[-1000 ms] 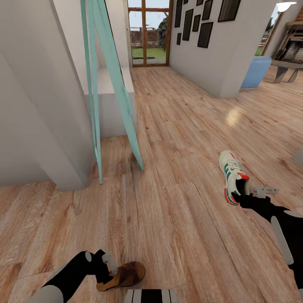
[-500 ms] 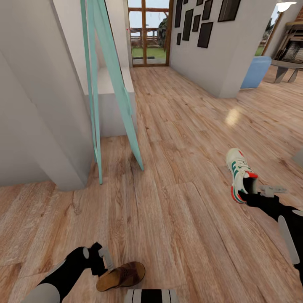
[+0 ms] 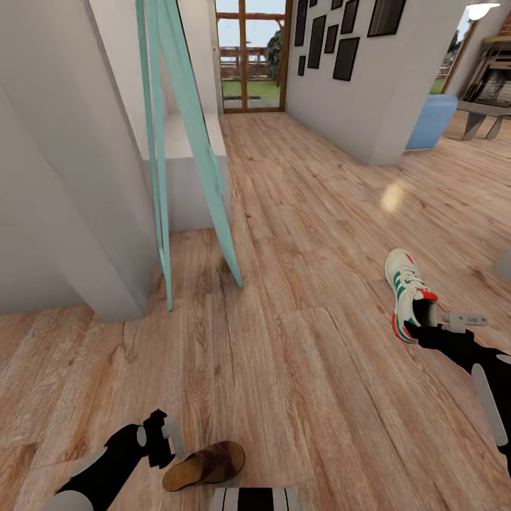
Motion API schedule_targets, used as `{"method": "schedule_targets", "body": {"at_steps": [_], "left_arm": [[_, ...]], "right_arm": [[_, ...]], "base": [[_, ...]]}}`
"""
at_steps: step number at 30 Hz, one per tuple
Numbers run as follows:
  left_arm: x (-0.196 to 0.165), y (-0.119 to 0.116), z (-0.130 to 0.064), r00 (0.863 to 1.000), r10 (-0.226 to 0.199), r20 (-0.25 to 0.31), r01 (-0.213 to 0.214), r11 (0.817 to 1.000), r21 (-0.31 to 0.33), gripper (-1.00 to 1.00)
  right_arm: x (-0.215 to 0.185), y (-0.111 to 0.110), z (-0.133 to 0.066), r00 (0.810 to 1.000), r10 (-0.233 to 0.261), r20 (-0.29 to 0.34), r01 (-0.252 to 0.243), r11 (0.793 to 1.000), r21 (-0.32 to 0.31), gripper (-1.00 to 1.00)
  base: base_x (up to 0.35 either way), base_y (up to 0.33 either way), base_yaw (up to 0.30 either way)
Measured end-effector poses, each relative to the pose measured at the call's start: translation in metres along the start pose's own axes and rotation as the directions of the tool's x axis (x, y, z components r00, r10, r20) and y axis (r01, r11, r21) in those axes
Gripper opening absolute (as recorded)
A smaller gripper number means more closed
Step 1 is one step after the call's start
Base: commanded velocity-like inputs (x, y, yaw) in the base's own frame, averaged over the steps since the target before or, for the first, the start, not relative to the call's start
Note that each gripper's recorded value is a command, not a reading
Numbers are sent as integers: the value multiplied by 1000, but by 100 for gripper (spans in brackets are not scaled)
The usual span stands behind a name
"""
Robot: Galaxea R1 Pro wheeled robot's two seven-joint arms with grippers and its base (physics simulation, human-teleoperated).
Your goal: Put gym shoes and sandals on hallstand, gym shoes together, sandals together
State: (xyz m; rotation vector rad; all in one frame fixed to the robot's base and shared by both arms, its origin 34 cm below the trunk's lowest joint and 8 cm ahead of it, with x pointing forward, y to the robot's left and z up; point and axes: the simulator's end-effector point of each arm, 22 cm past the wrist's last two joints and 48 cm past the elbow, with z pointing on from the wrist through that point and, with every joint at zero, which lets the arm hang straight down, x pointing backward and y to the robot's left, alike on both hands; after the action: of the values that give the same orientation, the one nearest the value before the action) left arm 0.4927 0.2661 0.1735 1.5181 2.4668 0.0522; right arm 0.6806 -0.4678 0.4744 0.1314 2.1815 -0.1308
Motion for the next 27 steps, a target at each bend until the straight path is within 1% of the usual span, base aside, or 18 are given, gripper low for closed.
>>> {"method": "schedule_targets", "body": {"at_steps": [6, 9, 15, 27], "left_arm": [[3, -5, 1, 999, 30, -17, -30, 1000, 4, 100], [6, -10, 2, 999, 31, -21, -31, 999, 10, 100], [18, -36, 4, 999, 31, -36, -30, 999, 45, 100], [17, -39, 4, 999, 19, -31, -18, 998, 53, 100]], "right_arm": [[0, 0, 0, 1000, 0, 0, 0, 1000, 0, -100], [0, 0, 0, 1000, 0, 0, 0, 1000, 0, -100], [0, 0, 0, 1000, 0, 0, 0, 1000, -1, -100], [-1, 0, 0, 1000, 0, 2, 0, 1000, 1, -100]], "base": [[0, 0, 0], [0, 0, 0], [0, 0, 0], [0, 0, 0]]}}
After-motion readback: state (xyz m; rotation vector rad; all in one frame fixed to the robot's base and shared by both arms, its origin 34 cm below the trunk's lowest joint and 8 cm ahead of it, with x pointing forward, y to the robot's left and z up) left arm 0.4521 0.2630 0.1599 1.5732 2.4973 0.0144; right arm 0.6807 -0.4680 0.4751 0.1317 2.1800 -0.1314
